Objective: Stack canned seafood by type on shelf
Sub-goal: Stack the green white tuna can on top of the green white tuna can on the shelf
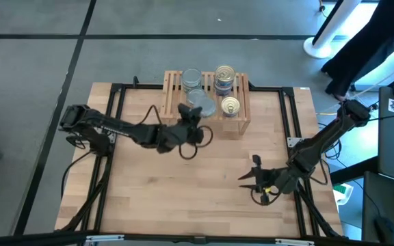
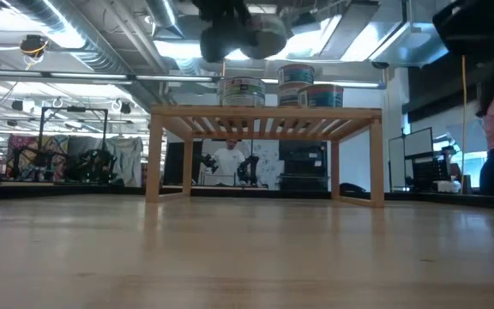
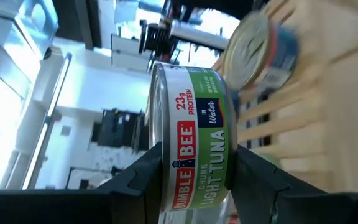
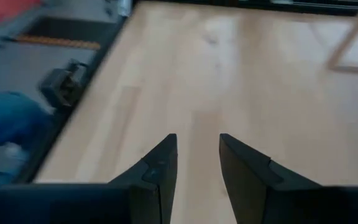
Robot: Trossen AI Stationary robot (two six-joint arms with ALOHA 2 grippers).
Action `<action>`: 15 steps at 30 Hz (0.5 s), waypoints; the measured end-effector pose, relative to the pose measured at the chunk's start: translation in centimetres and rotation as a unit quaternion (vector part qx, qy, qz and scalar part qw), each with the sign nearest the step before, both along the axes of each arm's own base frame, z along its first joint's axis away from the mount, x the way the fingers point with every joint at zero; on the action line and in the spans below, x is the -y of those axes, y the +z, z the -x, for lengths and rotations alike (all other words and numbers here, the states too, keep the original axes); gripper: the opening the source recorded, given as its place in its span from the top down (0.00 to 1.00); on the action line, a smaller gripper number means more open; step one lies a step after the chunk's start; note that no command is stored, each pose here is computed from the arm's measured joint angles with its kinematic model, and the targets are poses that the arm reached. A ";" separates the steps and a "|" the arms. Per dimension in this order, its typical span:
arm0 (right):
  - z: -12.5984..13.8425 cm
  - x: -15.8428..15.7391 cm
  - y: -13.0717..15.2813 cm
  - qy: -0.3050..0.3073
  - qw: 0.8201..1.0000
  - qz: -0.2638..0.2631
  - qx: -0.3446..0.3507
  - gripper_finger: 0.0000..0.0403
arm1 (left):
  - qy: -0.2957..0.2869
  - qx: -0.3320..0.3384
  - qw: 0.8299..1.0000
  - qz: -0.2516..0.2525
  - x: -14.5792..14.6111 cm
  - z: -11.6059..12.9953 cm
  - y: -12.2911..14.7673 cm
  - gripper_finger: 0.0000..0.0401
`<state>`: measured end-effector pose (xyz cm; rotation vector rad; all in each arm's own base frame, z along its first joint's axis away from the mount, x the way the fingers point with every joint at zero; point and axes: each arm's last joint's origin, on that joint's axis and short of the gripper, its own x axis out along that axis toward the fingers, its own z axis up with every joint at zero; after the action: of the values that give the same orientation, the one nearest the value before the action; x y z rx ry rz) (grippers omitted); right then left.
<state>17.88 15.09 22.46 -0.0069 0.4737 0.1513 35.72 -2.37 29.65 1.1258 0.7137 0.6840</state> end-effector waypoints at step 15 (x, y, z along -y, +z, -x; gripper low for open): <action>-1.8 5.2 -4.3 0.033 0.995 -0.090 0.018 0.70 | 0.062 -0.078 0.995 -0.009 -4.8 0.4 -1.1 0.64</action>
<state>19.65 9.90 18.13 0.1512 0.4228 0.2585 35.30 2.40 28.58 1.1674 0.9174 0.7135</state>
